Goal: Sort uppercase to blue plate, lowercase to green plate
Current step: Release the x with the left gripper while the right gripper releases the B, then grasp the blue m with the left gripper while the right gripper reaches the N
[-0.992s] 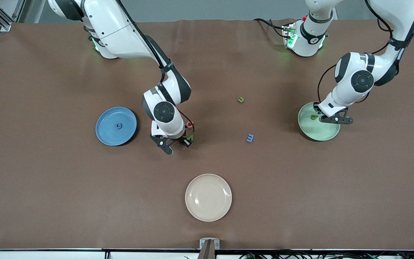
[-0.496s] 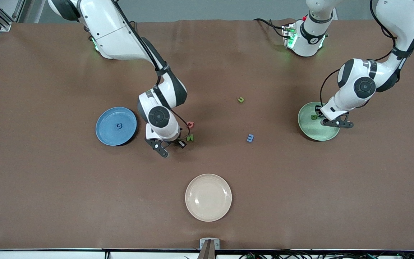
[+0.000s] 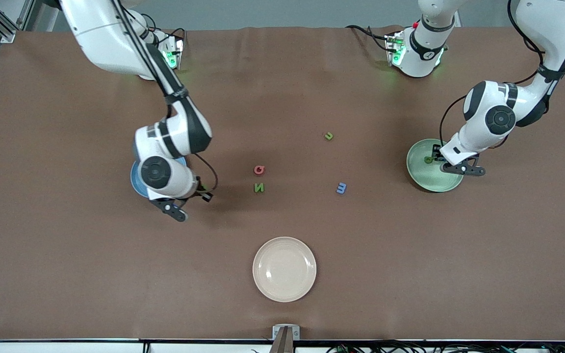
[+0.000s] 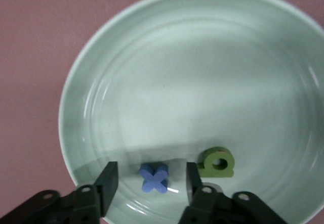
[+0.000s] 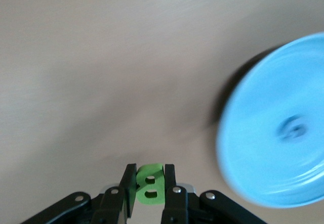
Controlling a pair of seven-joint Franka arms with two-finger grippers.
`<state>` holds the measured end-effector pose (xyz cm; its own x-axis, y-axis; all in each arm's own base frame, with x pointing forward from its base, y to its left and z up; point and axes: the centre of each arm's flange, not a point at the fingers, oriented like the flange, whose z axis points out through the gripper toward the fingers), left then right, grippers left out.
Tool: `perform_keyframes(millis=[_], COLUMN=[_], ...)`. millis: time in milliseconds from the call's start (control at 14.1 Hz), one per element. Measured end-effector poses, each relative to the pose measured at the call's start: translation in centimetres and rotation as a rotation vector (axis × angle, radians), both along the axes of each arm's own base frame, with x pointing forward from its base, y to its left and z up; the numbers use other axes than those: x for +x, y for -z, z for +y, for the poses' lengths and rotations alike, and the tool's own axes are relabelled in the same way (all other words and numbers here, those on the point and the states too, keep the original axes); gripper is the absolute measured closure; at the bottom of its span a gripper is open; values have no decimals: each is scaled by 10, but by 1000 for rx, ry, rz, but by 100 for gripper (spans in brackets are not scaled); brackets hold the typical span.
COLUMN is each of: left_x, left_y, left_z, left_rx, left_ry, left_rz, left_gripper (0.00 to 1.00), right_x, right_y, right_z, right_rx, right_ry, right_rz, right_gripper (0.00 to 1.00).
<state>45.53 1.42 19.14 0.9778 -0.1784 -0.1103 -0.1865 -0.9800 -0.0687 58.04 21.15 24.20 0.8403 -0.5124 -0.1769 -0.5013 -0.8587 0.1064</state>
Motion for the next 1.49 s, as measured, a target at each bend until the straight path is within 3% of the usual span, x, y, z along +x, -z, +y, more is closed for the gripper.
perform_keyframes(millis=[213, 496, 709, 992, 1134, 1488], left_x=[18, 37, 44, 49, 57, 79], left_y=[-22, -61, -78, -70, -61, -32], left_z=[-36, -118, -183, -272, -294, -328], left_rx=[15, 36, -7, -80, -85, -35], left_ry=[16, -131, -300, -560, -712, -1171], left_rz=[-21, -65, -84, -52, -36, -36], left_gripper=[2, 0, 0, 0, 0, 0], right_x=[-24, -50, -62, -63, -64, -62], right_y=[-4, 6, 20, 24, 24, 17], right_z=[-51, -61, -69, -77, -78, -76], right_rx=[22, 27, 27, 28, 28, 32], right_ry=[-29, -36, -42, -40, -42, -44], right_rz=[18, -2, -15, -11, -10, -5], right_gripper=[74, 74, 74, 74, 61, 11])
